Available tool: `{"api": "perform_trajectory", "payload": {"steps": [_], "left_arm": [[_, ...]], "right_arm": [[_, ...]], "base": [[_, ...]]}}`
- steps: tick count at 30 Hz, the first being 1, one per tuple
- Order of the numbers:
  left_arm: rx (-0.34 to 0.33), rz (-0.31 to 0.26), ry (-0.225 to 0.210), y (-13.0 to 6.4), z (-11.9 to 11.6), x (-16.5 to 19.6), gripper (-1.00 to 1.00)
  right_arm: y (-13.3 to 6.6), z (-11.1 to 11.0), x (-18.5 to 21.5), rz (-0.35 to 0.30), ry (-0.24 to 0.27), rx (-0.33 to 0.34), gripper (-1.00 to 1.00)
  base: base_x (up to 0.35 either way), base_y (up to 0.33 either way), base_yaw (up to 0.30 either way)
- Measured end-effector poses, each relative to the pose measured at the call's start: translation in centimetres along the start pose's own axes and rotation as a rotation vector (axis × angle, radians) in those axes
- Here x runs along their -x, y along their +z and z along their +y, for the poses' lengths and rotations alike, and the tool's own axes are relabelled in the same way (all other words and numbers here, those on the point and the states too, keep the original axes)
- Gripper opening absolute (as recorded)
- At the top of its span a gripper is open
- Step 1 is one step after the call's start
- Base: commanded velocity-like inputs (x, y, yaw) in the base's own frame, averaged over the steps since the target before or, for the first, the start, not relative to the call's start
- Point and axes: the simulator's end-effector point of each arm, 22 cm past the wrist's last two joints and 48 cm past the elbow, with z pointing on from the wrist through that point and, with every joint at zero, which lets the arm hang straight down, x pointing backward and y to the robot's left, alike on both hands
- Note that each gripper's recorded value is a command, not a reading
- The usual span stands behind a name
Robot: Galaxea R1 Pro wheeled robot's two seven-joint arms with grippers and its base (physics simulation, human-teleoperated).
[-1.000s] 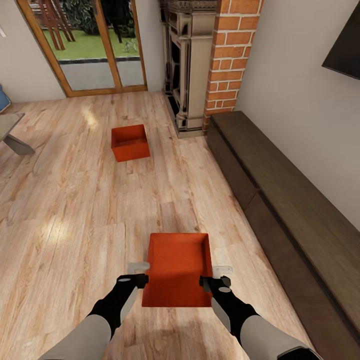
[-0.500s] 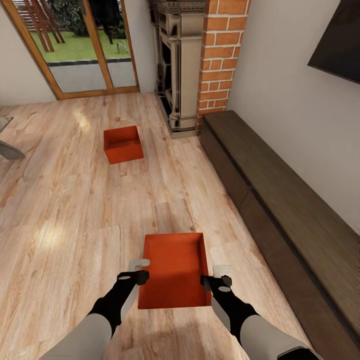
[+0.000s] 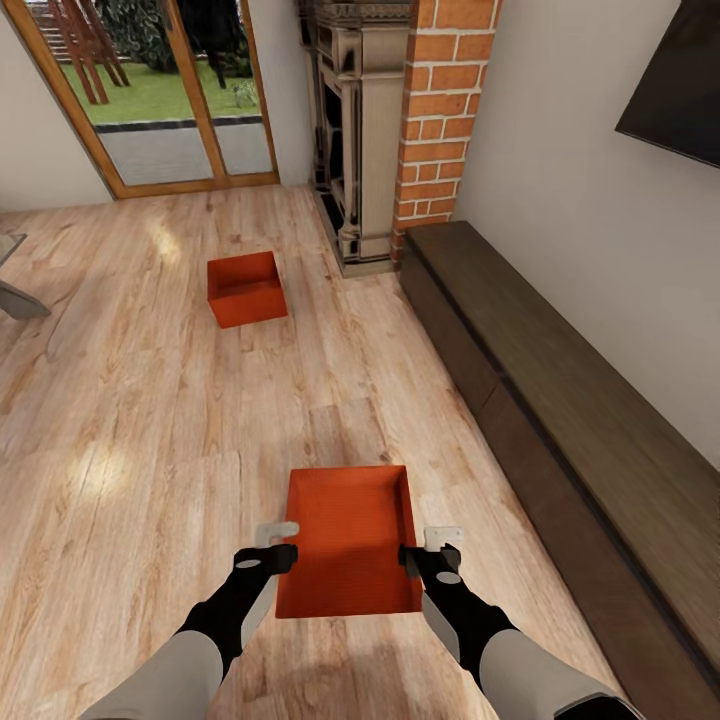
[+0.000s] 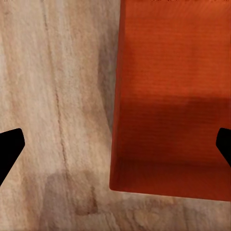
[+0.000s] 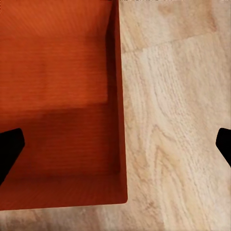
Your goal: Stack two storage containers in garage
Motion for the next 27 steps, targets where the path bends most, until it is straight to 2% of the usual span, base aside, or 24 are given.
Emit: {"api": "perform_trajectory", "payload": {"steps": [6,7,8,12,20,27], "left_arm": [[-0.009,-0.006,-0.006,0.0,-0.3,0.1,1.0],[-0.014,-0.047,-0.045,0.0,-0.4,1.0,1.0],[-0.015,-0.056,-0.057,0.0,-0.4,1.1,1.0],[-0.014,-0.061,-0.075,0.0,-0.4,1.0,1.0],[-0.012,-0.057,-0.079,0.0,-0.4,0.9,1.0],[-0.013,-0.057,-0.078,1.1,-0.5,0.4,1.0]], "right_arm": [[0.0,0.0,0.1,-0.004,-0.017,0.001,1.0],[0.0,0.1,-0.1,-0.002,-0.021,0.001,1.0],[0.0,0.1,-0.1,-0.001,-0.022,0.001,1.0],[0.0,0.1,-0.1,0.0,-0.023,0.001,1.0],[0.0,0.0,-0.2,0.0,-0.023,-0.001,1.0],[1.0,0.1,-0.8,0.0,-0.023,0.0,1.0]], "base": [[0.0,0.0,0.0],[0.0,0.0,0.0],[0.0,0.0,0.0],[0.0,0.0,0.0],[0.0,0.0,0.0],[0.0,0.0,0.0]]}}
